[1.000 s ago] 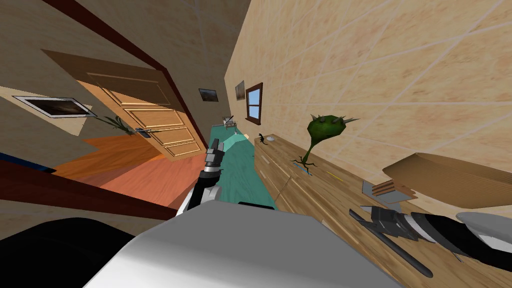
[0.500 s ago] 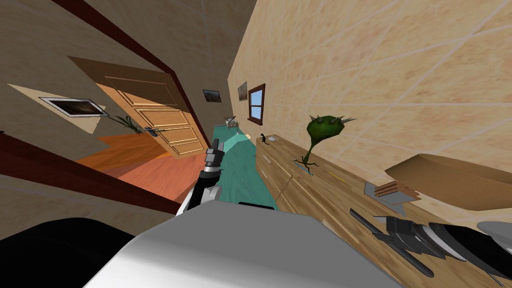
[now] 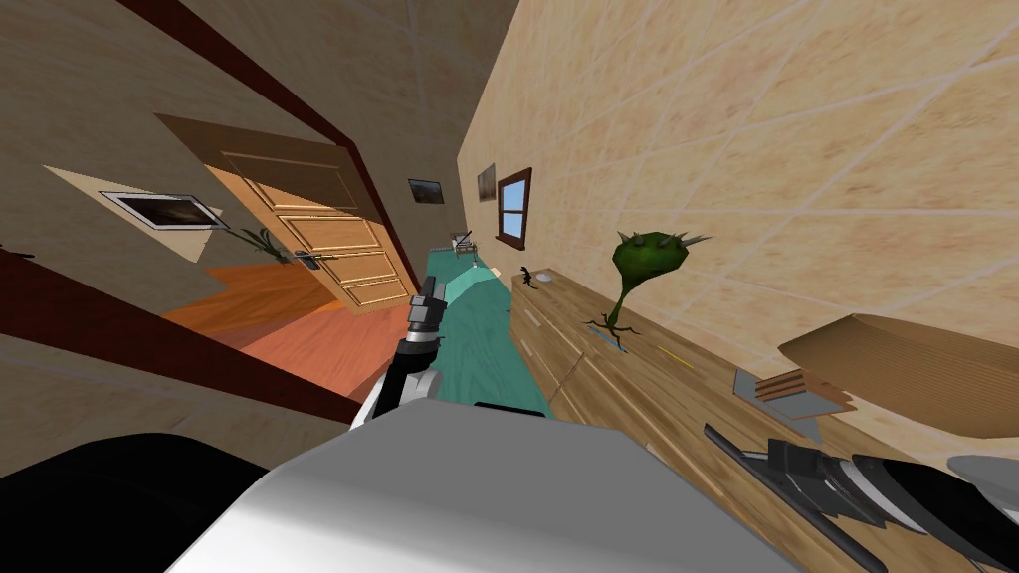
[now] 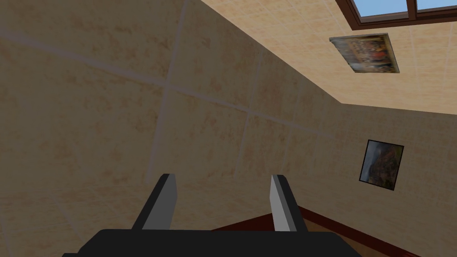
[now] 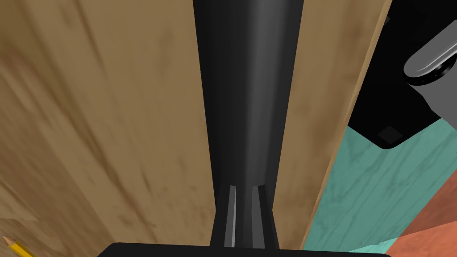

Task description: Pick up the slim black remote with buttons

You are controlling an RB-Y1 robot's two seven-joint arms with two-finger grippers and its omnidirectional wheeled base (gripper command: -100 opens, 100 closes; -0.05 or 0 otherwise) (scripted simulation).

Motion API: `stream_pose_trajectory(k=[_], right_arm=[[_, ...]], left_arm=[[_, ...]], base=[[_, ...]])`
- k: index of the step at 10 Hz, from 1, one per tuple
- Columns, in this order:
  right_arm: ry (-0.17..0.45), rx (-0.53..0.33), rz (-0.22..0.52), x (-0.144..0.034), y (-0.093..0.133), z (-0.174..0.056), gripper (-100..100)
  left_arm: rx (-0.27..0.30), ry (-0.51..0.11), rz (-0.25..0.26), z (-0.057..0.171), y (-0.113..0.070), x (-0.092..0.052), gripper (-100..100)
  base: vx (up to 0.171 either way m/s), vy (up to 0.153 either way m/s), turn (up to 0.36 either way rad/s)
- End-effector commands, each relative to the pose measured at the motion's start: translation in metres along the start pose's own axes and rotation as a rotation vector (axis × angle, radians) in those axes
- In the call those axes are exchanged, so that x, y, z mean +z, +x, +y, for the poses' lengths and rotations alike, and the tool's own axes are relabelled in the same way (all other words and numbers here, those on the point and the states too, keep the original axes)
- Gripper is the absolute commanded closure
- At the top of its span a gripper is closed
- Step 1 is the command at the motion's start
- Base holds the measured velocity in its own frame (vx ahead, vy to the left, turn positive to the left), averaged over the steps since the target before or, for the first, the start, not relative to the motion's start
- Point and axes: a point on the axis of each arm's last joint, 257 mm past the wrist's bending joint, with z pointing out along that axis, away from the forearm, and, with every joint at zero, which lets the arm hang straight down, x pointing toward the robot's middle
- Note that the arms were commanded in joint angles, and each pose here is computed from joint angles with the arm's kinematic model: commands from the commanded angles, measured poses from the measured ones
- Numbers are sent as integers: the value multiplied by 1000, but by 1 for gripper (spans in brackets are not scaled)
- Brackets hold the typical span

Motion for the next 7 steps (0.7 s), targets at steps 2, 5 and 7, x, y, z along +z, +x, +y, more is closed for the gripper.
stream_pose_trajectory(k=[2, 5, 7], right_arm=[[-1, 0, 0, 0, 0, 0, 100], [1, -11, -2, -11, -10, -6, 100], [2, -12, -2, -12, -11, -8, 100]], left_arm=[[0, 0, 0, 0, 0, 0, 0], [0, 0, 0, 0, 0, 0, 0], [0, 0, 0, 0, 0, 0, 0]], base=[[0, 0, 0], [-7, 1, -36], [-25, 2, -53]])
